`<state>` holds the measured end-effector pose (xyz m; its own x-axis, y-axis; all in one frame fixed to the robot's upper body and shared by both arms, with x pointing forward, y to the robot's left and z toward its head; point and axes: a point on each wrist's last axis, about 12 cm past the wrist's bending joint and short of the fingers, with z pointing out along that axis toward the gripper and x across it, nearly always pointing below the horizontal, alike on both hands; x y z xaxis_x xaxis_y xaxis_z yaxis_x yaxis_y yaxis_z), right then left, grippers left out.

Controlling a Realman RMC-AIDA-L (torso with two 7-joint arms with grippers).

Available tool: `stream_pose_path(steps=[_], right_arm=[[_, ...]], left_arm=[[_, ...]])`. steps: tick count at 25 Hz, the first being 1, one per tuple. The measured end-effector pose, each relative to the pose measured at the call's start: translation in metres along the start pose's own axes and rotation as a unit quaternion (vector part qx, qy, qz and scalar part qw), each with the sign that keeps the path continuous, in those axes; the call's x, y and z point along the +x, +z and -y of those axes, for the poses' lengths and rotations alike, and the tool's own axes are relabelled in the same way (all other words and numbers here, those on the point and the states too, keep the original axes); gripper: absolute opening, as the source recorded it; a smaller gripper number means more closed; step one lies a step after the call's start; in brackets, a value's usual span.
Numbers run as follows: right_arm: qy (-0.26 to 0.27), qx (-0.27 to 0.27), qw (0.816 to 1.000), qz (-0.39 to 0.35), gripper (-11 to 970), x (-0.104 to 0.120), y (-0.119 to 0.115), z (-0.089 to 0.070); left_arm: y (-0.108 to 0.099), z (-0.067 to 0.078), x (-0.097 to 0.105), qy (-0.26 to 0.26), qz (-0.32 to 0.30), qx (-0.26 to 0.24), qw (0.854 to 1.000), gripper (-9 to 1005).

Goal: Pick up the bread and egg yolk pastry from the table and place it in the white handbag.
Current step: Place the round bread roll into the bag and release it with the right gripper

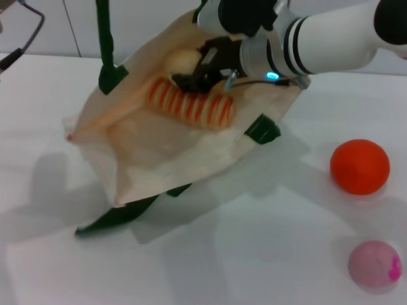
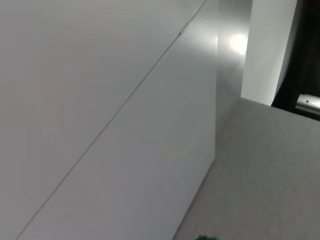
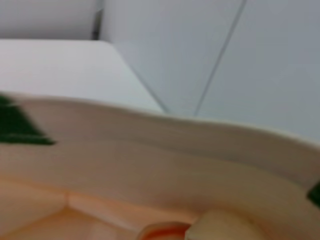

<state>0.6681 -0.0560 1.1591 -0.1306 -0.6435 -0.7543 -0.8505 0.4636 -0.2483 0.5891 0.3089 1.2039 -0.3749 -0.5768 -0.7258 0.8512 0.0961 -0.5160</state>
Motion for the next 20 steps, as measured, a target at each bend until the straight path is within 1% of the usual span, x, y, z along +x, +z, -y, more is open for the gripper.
stream_pose_path(steps=[8,12,13,15,18,20], right_arm=[[0.002,-0.001,1.0,-0.004,641,0.003,-0.001,0.001],[-0.008,-0.033,0.999,-0.003,663,0.002,-0.006,-0.005],[-0.008,-0.042,0.999,-0.001,669,0.002,-0.008,-0.005],[-0.007,-0.061,0.998,0.006,680,0.002,-0.014,-0.006],[-0.013,-0.1,0.995,0.017,810,0.003,-0.027,-0.009],[-0.017,-0.13,0.991,0.023,896,0.006,-0.036,-0.011]], left_arm=[[-0.012,0.003,-0.006,0.005,0.019,-0.007,1.0,114],[-0.021,0.004,-0.01,0.012,0.031,-0.017,0.999,114],[-0.025,0.004,-0.012,0.016,0.037,-0.024,0.999,114],[-0.027,0.004,-0.012,0.017,0.041,-0.028,0.999,114],[-0.034,0.002,-0.014,0.021,0.054,-0.05,0.997,113],[-0.035,0.001,-0.014,0.023,0.056,-0.056,0.997,113]])
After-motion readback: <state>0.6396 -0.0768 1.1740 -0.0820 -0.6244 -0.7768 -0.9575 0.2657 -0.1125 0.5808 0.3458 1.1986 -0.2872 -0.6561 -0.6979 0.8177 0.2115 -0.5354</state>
